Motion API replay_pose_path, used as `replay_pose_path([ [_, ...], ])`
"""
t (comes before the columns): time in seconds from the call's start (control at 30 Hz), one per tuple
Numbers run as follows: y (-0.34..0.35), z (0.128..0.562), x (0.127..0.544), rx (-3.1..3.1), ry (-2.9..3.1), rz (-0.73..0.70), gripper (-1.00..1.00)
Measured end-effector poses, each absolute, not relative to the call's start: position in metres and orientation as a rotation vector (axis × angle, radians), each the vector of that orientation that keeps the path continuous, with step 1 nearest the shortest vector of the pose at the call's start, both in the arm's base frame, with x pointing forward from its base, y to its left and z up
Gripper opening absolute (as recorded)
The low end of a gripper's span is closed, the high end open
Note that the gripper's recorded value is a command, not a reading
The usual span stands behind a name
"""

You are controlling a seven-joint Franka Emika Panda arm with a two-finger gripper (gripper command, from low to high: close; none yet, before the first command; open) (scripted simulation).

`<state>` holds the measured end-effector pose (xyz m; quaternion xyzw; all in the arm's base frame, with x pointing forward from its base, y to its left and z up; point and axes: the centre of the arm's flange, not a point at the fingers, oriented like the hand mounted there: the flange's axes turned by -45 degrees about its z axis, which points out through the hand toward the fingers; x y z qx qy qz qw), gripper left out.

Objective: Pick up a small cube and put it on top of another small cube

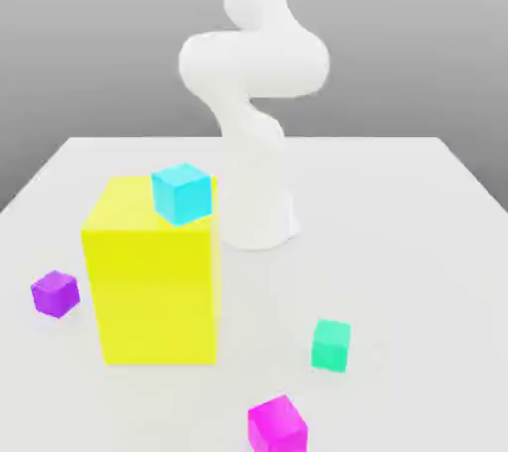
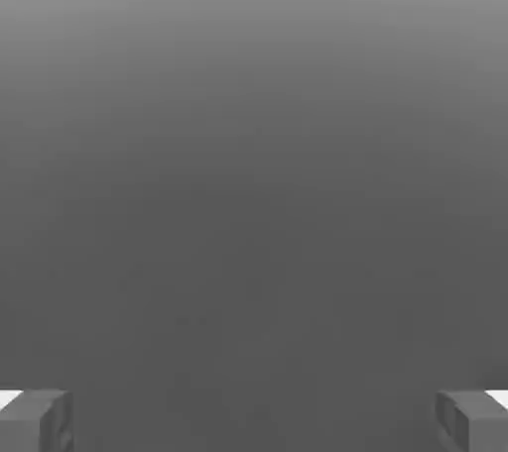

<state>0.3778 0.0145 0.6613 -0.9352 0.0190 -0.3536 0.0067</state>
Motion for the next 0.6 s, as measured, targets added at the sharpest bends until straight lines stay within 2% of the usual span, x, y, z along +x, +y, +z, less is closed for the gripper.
replay_pose_path([
  [0.13,0.04,0.562,0.419,-2.987,0.134,-0.888,0.0],
  [0.3,0.067,0.437,0.435,-3.045,0.226,-0.62,0.0],
  [0.43,0.086,0.337,0.42,-3.08,0.304,-0.392,0.0],
  [0.6,0.107,0.228,0.369,-3.107,0.388,-0.108,0.0],
])
